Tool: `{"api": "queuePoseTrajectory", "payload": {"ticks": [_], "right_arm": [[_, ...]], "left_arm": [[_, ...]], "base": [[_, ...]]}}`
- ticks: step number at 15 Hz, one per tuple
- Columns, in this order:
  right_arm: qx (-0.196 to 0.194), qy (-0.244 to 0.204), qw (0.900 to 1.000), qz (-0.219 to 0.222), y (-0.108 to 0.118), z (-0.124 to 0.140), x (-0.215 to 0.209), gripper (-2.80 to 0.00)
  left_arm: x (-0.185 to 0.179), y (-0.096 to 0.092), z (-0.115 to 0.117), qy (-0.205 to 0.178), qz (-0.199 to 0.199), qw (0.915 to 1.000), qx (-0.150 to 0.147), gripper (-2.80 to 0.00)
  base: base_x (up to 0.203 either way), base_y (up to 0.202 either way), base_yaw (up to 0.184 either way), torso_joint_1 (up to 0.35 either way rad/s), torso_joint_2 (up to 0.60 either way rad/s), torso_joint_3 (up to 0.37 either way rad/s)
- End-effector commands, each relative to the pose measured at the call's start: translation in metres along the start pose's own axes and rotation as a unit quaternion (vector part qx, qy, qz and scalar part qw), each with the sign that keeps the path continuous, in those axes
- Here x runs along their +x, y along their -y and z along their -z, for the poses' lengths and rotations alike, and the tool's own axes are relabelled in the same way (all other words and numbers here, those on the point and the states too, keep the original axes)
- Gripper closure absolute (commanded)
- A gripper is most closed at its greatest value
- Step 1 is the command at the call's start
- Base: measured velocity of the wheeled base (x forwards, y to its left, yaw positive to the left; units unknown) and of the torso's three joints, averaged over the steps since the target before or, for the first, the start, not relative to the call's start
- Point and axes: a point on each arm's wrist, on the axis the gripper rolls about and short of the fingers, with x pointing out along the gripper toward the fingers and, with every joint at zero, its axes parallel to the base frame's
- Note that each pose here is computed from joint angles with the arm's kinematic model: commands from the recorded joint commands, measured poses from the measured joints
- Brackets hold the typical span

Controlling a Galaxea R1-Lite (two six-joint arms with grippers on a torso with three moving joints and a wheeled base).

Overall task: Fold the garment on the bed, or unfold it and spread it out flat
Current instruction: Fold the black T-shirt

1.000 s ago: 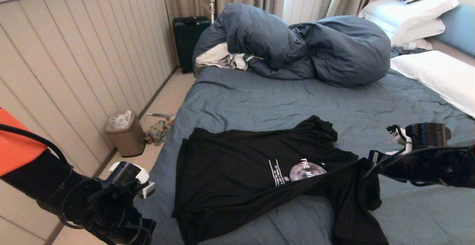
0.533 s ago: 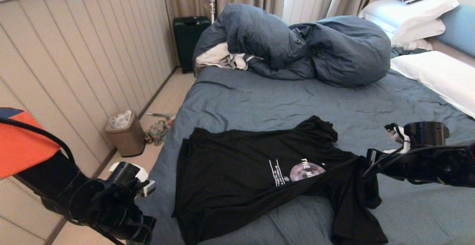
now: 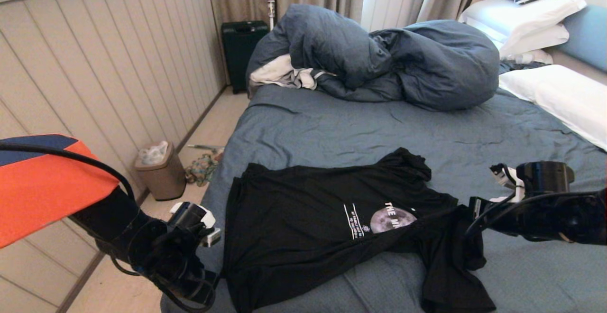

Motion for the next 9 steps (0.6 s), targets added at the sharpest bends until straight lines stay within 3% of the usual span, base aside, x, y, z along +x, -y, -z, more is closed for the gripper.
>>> {"api": "queuePoseTrajectory", "payload": {"ticks": [1, 3, 6, 9], "right_arm": [[0.001, -0.002, 1.0, 0.0, 0.001, 0.001, 0.0, 0.0], [-0.001, -0.001, 1.0, -0.002, 0.0, 0.001, 0.002, 0.0], [-0.001, 0.007, 1.0, -0.003, 0.002, -0.003, 0.004, 0.0], [-0.001, 0.004, 1.0, -0.005, 0.004, -0.001, 0.004, 0.0]], "left_arm": [[0.0, 0.002, -0.005, -0.006, 0.001, 1.0, 0.002, 0.0], [0.001, 0.004, -0.011, -0.001, 0.002, 1.0, 0.008, 0.0], [0.007, 0.029, -0.03, 0.006, 0.011, 0.9994, 0.032, 0.0], [0.007, 0.039, -0.046, -0.014, 0.01, 0.9992, 0.036, 0.0]], "base": [[0.0, 0.0, 0.0, 0.0, 0.0, 0.0], [0.0, 0.0, 0.0, 0.0, 0.0, 0.0], [0.0, 0.0, 0.0, 0.0, 0.0, 0.0], [0.0, 0.0, 0.0, 0.0, 0.0, 0.0]]}}
